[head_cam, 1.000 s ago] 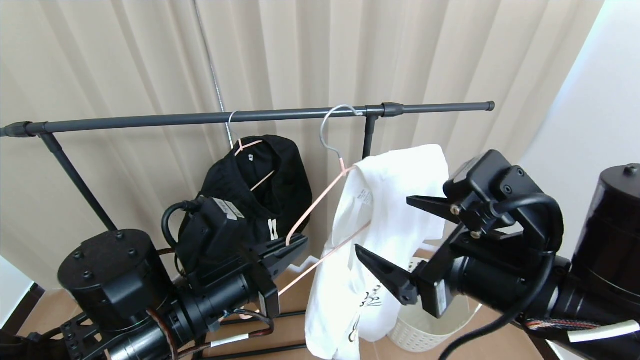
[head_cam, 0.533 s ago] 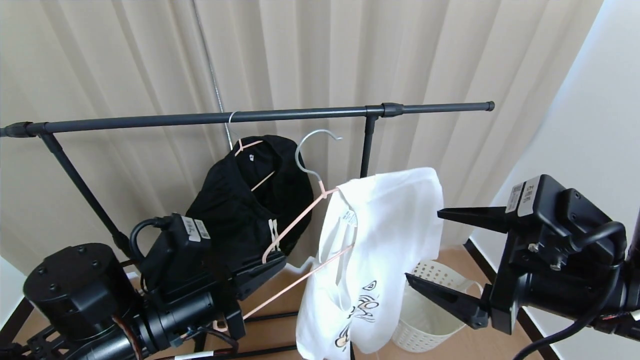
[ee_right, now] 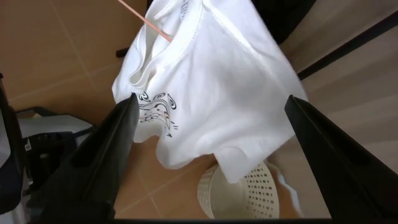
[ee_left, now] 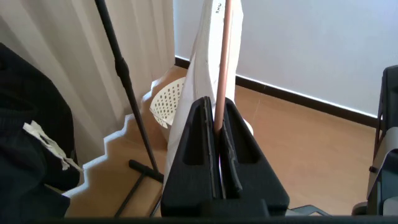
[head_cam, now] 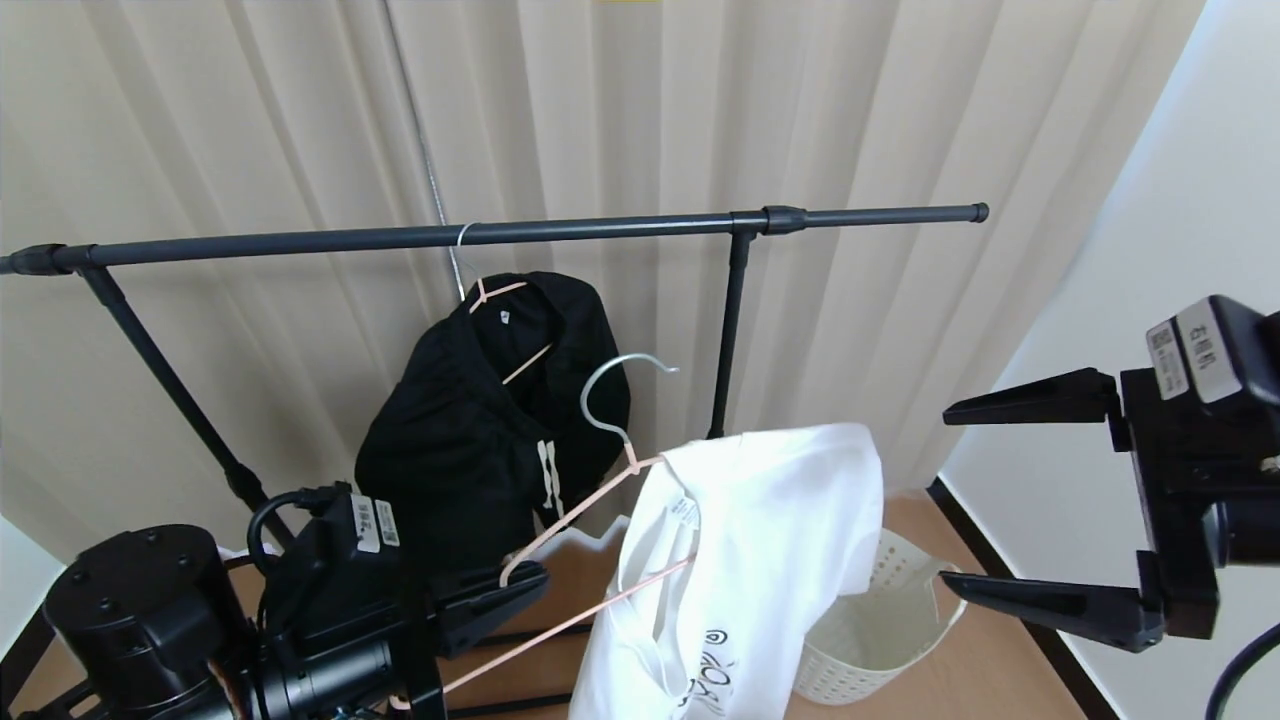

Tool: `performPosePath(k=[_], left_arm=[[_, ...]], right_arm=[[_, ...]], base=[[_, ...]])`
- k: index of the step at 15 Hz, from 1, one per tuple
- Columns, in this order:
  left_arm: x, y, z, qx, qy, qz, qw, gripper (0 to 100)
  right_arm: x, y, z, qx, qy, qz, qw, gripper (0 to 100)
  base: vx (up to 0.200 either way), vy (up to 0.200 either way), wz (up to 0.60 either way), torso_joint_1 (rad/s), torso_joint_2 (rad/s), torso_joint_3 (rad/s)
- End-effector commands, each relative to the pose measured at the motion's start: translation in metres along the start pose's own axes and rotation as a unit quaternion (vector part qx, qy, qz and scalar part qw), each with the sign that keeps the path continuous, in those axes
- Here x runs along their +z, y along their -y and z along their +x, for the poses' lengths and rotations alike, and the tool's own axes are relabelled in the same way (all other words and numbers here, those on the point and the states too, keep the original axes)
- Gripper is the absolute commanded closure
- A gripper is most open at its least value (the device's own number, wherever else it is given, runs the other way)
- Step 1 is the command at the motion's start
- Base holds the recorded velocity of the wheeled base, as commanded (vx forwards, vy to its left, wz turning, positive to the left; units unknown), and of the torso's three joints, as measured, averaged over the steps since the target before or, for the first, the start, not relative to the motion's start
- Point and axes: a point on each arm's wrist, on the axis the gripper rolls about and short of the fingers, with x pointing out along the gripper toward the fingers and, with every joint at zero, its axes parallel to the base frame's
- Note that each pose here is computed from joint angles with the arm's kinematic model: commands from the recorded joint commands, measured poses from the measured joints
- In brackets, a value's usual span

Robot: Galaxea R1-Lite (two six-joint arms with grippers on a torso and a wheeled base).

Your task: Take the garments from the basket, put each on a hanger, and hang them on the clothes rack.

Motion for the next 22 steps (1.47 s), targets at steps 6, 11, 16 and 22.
performPosePath(k=[6,11,16,22], left_arm=[[0.000,0.013,-0.009,-0.044,0.001,0.004,0.9990,100],[-0.003,0.016,-0.012,-0.061,-0.003,0.027,0.9978,100],[-0.002,0.021,-0.010,-0.076,0.000,0.030,0.9967,100],[-0.001,0.024,-0.007,-0.085,0.002,0.032,0.9959,100]], right_arm=[[0.011,0.041,0.043,0.086,-0.005,0.014,0.9962,0],[0.028,0.056,0.048,0.158,-0.032,0.004,0.9868,0],[0.021,0.061,0.068,0.193,-0.059,0.003,0.9793,0],[0.016,0.051,0.090,0.229,-0.076,0.005,0.9705,0]], base=[[0.000,0.000,0.00,0.000,0.00,0.000],[0.000,0.000,0.00,0.000,0.00,0.000],[0.000,0.000,0.00,0.000,0.00,0.000],[0.000,0.000,0.00,0.000,0.00,0.000]])
